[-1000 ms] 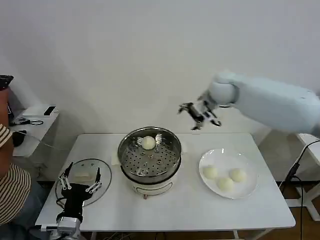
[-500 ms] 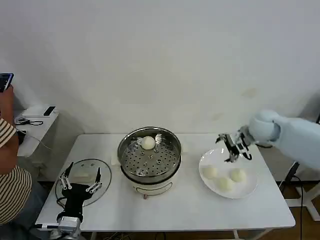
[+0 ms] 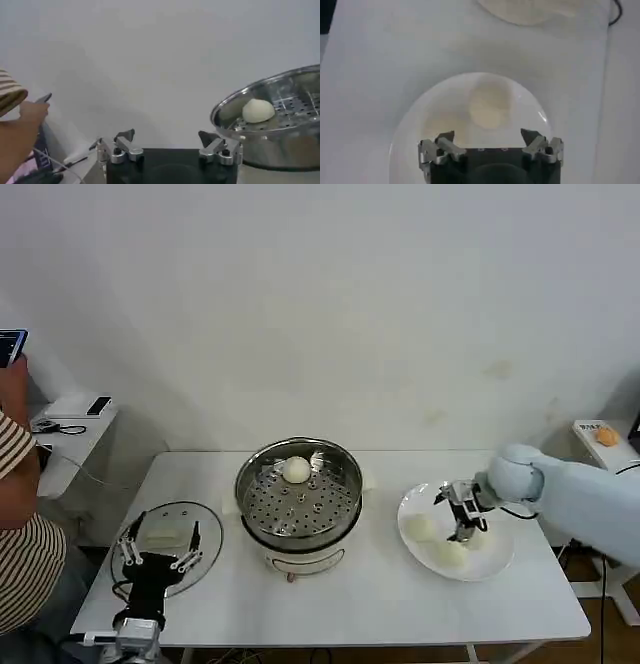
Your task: Take steamed baozi put them in steamer then cover it.
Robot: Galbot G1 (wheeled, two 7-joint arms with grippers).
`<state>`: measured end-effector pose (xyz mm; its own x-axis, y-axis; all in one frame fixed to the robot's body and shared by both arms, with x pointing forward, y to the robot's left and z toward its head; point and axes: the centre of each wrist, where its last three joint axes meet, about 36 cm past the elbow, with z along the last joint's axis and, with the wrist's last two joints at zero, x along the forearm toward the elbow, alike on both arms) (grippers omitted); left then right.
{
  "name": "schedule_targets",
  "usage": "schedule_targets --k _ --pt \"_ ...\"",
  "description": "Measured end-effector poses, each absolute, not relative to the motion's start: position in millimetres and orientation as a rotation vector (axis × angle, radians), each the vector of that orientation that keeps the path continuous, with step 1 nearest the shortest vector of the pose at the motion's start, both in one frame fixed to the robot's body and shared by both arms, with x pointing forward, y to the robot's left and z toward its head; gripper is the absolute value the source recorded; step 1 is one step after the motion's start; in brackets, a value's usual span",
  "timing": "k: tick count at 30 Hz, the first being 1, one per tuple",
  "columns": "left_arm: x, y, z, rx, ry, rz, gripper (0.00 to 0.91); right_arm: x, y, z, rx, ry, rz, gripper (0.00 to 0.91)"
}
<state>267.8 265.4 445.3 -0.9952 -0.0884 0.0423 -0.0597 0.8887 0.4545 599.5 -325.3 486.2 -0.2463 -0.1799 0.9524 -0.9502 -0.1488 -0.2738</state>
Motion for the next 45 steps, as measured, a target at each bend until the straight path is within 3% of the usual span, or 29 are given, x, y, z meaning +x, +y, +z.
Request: schedule_targets --k 10,25,30,38,45 --pt "270 267 443 0.125 -2.991 -0.715 0.907 615 -307 463 1.32 -1.444 1.449 0.867" --pt "268 266 443 0.129 -2.99 -0.703 0.907 622 -299 447 1.299 -1.426 1.417 0.584" --pt "268 265 444 0.13 -2.993 -0.704 0.907 624 -299 451 1.302 -1.421 1.414 0.584" --pt "269 266 445 0.129 -2.995 -0.706 0.907 633 -302 488 1.285 -1.436 1.442 0.584" --pt "270 268 446 0.125 -2.998 -0.711 0.907 648 -287 558 1.265 -1.499 1.527 0.584"
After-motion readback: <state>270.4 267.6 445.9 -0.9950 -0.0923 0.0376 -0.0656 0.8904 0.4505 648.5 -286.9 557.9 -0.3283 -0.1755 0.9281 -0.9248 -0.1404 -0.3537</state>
